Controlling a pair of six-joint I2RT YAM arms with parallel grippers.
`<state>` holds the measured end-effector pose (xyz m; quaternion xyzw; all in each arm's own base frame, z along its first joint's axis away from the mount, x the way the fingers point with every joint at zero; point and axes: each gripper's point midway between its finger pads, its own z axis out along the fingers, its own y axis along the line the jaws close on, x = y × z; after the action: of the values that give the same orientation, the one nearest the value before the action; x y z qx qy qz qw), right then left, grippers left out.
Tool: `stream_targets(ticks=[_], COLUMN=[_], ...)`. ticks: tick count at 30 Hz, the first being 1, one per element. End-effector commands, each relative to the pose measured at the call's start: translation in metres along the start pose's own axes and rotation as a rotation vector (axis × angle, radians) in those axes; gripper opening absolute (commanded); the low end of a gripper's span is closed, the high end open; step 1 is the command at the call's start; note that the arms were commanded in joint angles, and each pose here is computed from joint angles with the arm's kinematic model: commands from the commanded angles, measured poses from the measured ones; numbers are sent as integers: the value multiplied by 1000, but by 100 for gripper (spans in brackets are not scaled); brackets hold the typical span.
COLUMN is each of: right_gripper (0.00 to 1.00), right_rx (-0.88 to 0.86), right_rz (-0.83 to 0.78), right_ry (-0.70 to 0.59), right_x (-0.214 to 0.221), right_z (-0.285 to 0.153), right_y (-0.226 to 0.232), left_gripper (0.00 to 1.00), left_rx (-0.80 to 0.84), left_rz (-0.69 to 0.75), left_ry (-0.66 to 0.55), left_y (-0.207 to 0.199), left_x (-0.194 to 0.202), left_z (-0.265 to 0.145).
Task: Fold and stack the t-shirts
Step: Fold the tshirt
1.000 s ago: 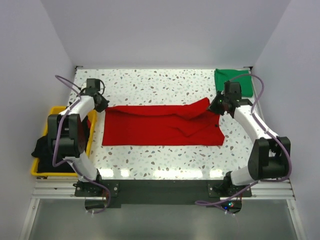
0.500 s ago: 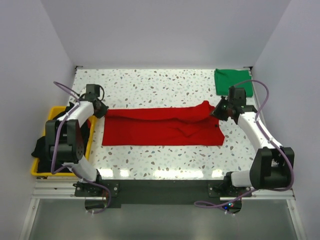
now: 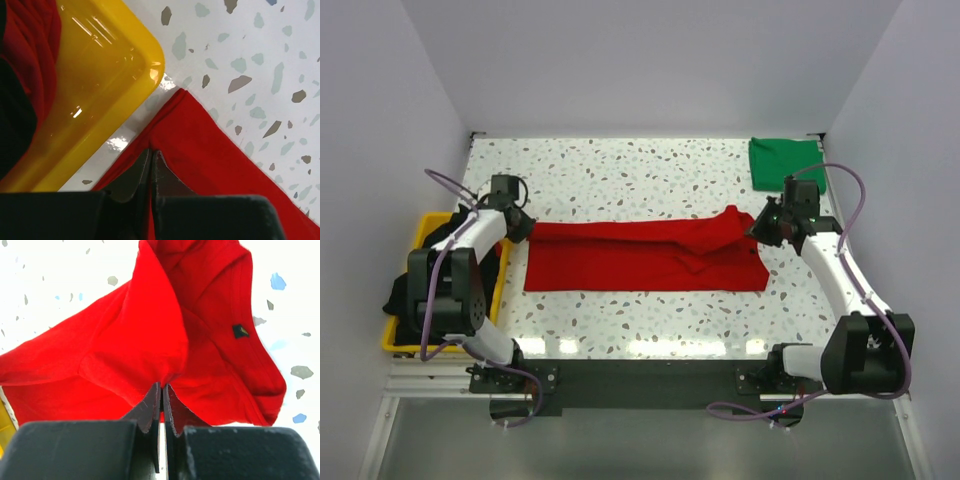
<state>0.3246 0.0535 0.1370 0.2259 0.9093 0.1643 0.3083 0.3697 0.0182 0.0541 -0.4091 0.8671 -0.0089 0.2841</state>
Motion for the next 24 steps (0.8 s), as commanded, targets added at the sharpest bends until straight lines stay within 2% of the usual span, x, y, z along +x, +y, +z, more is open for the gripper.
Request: stream_targets(ticks=[1, 8, 13, 15, 16, 19, 20, 24], right_gripper=[0, 0, 0, 5, 13, 25, 32, 43], right_rx=[7, 21, 40, 45, 43, 38, 35, 7], right_rz=[-15, -21, -28, -27, -30, -40, -44, -62], right_ry=[16, 42, 77, 88, 89, 82, 77, 46], right_x=[11, 27, 42, 48, 49, 48, 46, 34], right_z=[-7, -7, -2, -1, -1, -5, -6, -11], right_y=[-8, -18, -28, -32, -32, -31, -30, -21], left_gripper=[3, 3, 13, 30, 35, 52, 54, 57], left_rx=[-1, -7, 2, 16, 26, 72, 107, 179], left_rz=[-22, -25, -27, -26, -23, -12, 0, 37], left_ry=[-47, -39, -44, -53, -58, -76, -84, -70], left_y=[6, 12, 13, 12, 11, 2, -4, -20], left_x=[-8, -1, -1, -2, -3, -10, -13, -13], left_z=[-7, -6, -10, -14, -17, -27, -33, -42])
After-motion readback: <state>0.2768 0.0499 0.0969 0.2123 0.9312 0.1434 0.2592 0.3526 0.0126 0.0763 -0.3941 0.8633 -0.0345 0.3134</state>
